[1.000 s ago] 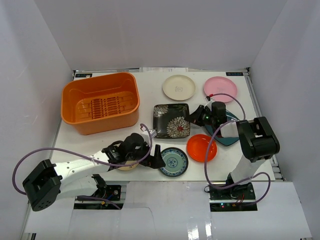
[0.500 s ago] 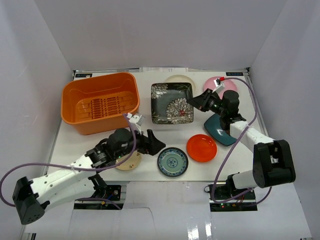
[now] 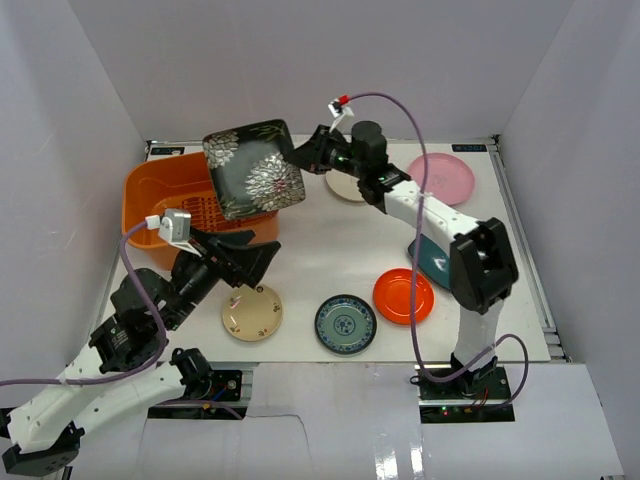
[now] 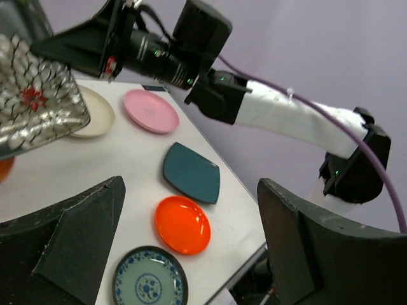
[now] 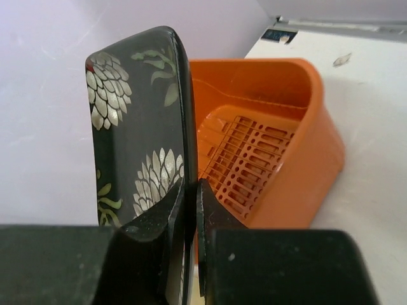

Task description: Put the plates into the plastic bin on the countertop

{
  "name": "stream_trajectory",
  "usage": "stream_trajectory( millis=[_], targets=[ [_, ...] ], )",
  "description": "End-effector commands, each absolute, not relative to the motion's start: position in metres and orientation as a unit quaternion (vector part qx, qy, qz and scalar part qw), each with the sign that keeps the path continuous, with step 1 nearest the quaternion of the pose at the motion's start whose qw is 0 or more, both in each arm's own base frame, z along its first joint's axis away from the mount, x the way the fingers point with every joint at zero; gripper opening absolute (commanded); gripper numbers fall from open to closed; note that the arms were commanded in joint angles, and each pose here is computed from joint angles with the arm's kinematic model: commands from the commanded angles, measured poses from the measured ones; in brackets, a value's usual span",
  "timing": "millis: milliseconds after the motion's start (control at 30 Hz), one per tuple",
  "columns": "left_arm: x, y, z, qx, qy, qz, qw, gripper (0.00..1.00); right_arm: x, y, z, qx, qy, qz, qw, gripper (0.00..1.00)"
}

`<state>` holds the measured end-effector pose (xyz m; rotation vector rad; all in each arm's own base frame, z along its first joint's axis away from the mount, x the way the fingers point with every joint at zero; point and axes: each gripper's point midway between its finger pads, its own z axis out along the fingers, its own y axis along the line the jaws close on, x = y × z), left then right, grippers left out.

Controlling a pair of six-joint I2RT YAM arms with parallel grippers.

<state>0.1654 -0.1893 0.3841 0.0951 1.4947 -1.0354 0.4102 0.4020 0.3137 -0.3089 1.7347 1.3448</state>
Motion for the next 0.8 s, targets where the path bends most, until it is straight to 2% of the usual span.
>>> stream_trajectory(
  millis=[0, 133, 167, 367, 467, 600, 767],
  targets=[
    [0.182, -0.174, 0.37, 0.027, 0.682, -0.375, 0.627, 0.95, 0.414, 0.442, 0.357, -0.122, 0.655, 0.583, 0.464, 0.08],
    [0.208, -0.154, 0.356, -0.021, 0.713, -0.28, 0.642, 0.95, 0.402, 0.45, 0.381, -0.134, 0.63, 0.601, 0.473, 0.08],
    [0.211, -0.154, 0.356, -0.023, 0.714, -0.275, 0.643, 0.95, 0.403, 0.444, 0.368, -0.126, 0.64, 0.594, 0.471, 0.08],
    [0.228, -0.183, 0.382, 0.0, 0.705, -0.281, 0.651, 0.94, 0.391, 0.41, 0.378, -0.125, 0.638, 0.588, 0.482, 0.08],
    [0.249, -0.206, 0.391, 0.029, 0.72, -0.294, 0.628, 0.95, 0.389, 0.392, 0.375, -0.109, 0.64, 0.591, 0.478, 0.08],
    [0.305, -0.159, 0.397, -0.027, 0.727, -0.306, 0.615, 0.95, 0.389, 0.371, 0.374, -0.1, 0.642, 0.593, 0.476, 0.08],
    [0.32, -0.124, 0.367, -0.051, 0.753, -0.349, 0.556, 0.95, 0.389, 0.345, 0.378, -0.093, 0.638, 0.602, 0.472, 0.08]
  ],
)
